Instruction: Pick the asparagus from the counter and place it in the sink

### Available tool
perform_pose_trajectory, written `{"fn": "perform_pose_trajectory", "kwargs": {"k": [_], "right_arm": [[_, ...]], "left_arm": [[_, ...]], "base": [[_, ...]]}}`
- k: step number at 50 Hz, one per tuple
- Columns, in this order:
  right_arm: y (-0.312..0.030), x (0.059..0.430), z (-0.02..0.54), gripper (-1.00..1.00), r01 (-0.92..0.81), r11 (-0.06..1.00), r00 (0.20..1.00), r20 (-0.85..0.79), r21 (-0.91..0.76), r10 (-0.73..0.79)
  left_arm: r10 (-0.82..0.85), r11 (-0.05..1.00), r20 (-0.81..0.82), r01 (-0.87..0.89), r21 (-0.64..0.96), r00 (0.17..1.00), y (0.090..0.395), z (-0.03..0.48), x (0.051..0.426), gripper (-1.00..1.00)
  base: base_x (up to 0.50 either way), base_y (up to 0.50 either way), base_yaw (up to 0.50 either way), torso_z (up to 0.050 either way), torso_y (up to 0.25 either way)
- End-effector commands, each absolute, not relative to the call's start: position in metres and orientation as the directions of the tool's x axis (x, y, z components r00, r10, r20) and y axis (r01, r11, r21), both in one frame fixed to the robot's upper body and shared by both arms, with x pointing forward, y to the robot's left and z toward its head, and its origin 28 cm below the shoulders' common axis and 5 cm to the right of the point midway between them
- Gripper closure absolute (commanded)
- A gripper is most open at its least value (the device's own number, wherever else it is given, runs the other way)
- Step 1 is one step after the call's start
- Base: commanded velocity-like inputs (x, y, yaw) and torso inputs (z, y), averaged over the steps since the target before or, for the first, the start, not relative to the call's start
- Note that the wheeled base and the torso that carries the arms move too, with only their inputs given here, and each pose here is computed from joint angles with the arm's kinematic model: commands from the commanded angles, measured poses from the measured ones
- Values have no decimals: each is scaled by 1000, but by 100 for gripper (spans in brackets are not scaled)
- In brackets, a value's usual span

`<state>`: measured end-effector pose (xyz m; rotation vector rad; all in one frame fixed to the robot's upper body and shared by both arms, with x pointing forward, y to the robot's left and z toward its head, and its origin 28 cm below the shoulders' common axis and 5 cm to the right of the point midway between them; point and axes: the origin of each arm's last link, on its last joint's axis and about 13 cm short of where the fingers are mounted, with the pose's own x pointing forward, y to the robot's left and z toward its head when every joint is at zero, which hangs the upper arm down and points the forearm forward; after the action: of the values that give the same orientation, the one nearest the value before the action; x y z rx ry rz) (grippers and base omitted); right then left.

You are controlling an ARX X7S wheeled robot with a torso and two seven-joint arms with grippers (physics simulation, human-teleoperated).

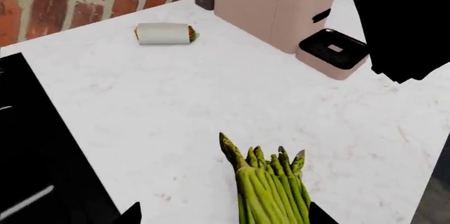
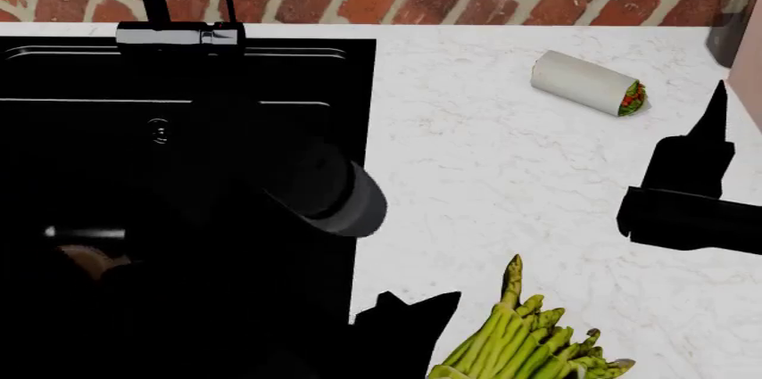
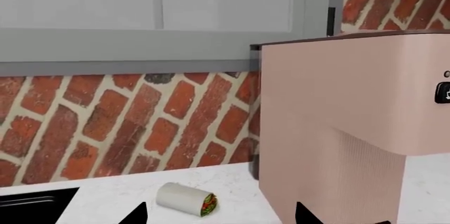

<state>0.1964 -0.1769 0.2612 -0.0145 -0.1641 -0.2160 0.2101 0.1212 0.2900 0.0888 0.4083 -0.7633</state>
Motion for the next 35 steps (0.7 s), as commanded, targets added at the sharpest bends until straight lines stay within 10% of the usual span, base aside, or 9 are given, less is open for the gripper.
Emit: {"fn": "perform_pose_trajectory", "kwargs": {"k": [1, 35], "right_arm": [[-176, 198, 259, -100, 209, 978, 965, 158, 7, -207], [-176, 197, 254, -100, 204, 979, 966, 156, 20, -205]], "left_arm": [[-642, 719, -441, 692, -61, 628, 109, 290, 210, -100], [-692, 625, -466, 780, -4, 552, 73, 285, 216, -100]], "base": [[0, 0, 0, 0, 0], [0, 0, 0, 0, 0]]}}
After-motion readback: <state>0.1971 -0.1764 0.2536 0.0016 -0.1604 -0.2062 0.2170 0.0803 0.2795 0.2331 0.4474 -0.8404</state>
